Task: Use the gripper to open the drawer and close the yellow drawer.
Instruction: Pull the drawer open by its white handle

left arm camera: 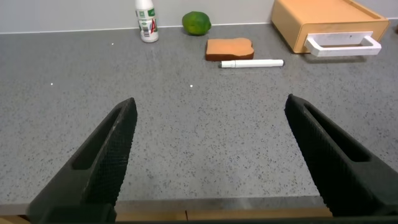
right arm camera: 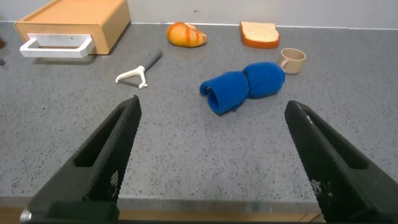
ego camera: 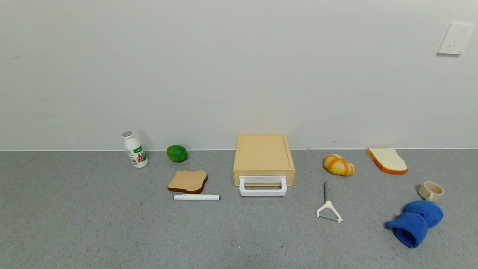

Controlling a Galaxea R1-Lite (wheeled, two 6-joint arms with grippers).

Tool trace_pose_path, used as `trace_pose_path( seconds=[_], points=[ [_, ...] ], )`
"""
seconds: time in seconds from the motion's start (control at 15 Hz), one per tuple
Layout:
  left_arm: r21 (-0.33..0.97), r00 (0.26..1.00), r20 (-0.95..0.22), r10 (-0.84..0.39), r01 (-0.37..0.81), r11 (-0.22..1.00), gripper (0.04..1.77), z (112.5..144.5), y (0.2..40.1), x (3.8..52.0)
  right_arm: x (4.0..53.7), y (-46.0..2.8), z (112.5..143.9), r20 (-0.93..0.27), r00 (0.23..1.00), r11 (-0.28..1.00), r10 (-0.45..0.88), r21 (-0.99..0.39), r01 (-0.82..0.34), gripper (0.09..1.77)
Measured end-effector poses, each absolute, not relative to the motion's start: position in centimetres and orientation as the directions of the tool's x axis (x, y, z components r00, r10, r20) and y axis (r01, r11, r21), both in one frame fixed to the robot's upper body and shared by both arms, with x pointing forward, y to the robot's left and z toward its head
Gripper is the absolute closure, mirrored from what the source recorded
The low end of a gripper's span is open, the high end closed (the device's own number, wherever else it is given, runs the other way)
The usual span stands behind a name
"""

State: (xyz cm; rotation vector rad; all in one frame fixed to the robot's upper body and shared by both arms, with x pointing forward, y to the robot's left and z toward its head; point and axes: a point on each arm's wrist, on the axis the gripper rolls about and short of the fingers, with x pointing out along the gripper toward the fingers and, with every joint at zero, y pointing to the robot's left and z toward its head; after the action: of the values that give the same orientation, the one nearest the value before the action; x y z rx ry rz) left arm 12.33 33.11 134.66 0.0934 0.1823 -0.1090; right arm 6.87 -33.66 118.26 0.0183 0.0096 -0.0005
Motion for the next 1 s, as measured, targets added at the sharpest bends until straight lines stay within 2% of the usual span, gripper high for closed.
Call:
trace_pose_path(
  seconds=[1.0],
  points=[
    [0.09,0.971,-0.209,-0.114,0.135,0.987,0.09,135.25,33.05,13.29,6.87,-33.66,118.26,-0.01,1.0,1.0,0.0,0.018,0.001,0.16]
  ],
)
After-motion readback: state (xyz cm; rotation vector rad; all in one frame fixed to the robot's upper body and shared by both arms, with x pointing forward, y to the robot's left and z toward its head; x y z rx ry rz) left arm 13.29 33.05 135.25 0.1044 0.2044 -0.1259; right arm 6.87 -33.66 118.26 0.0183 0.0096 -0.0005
